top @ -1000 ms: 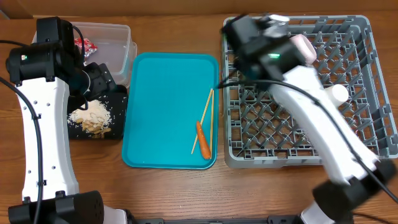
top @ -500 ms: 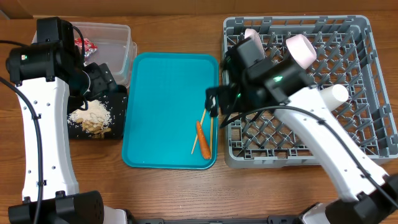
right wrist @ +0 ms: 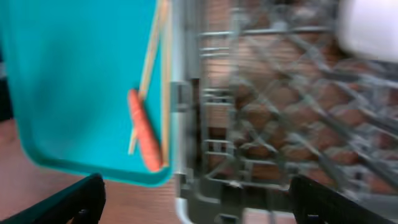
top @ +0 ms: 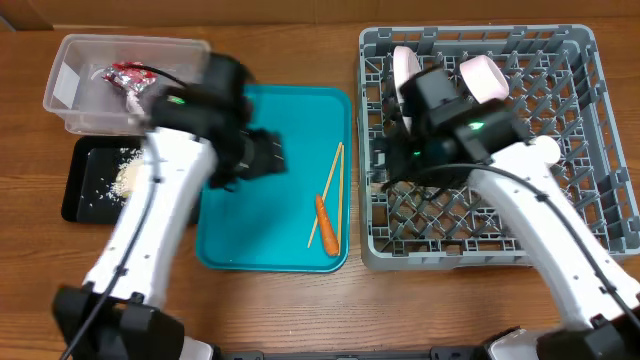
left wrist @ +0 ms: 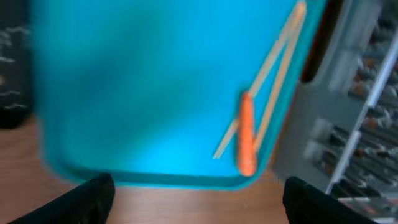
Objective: Sort waste into correct bins and load items into the dishwasher
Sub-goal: 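Reach the left gripper to the carrot on the teal tray and grasp it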
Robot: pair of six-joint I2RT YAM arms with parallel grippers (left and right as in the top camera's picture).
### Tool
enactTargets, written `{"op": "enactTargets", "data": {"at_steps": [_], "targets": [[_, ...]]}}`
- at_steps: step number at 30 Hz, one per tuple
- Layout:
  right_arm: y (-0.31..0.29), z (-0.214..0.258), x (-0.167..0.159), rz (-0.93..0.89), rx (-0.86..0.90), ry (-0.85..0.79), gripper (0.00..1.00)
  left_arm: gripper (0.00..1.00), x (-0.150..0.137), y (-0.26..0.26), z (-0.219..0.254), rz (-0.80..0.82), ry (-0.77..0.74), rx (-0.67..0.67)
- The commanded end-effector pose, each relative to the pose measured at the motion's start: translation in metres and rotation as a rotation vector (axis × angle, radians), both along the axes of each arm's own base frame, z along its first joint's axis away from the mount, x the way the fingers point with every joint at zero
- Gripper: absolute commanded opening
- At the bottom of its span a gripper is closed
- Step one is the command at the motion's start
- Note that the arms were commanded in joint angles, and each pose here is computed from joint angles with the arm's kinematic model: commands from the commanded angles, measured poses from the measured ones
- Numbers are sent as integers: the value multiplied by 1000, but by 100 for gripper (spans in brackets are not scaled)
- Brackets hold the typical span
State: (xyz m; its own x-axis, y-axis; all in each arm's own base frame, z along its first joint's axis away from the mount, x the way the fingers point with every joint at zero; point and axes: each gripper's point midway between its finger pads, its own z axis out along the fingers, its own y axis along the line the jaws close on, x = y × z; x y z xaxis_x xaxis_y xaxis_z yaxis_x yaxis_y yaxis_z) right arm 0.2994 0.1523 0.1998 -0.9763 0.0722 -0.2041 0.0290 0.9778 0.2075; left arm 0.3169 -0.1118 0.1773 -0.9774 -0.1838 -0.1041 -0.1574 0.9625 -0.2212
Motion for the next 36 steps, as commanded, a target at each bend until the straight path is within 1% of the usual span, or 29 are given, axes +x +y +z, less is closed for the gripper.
{"op": "enactTargets", "data": {"at_steps": [1, 5, 7, 9, 11, 14, 19, 23, 25, 26, 28, 29, 30, 31, 32, 35, 36], "targets": [[-43, 21, 4, -108, -37, -64, 97, 87, -31, -58, -40, -6, 106, -67], [-92, 29, 1, -254, -62, -64, 100, 85, -62, -98, -76, 15, 157, -69], [-110, 29, 0, -310, -64, -47, 100, 84, -72, -107, -90, 43, 155, -47], [-118, 28, -3, -336, -70, -30, 100, 84, -75, -108, -101, 96, 146, -21], [-124, 27, -4, -346, -75, -23, 100, 84, -74, -108, -109, 152, 145, -31], [-124, 27, -4, -334, -79, -25, 100, 84, -65, -104, -118, 218, 111, -34], [-124, 27, -3, -334, -78, -29, 100, 82, -56, -108, -127, 240, 71, -73], [-124, 27, -3, -334, -78, -28, 100, 80, -54, -101, -141, 276, 73, -27], [-124, 27, -4, -334, -78, -27, 100, 80, -56, -101, -162, 276, 111, 5], [-124, 27, -4, -334, -79, -25, 100, 78, -58, -102, -171, 274, 138, 8], [-124, 27, -4, -334, -79, -24, 100, 70, -61, -103, -179, 272, 165, 15], [-124, 27, -4, -334, -79, -24, 100, 63, -62, -104, -182, 271, 177, 14], [-124, 27, -4, -334, -79, -24, 100, 48, -62, -105, -182, 270, 177, 10], [-124, 27, -4, -334, -79, -24, 100, 30, -61, -105, -181, 270, 176, 6], [-124, 27, -4, -334, -79, -25, 100, 21, -60, -106, -180, 265, 175, 0], [-124, 27, -4, -334, -79, -24, 100, 4, -55, -105, -175, 223, 172, -7], [-124, 27, -4, -334, -79, -24, 100, 4, -53, -103, -172, 218, 176, -7]]}}
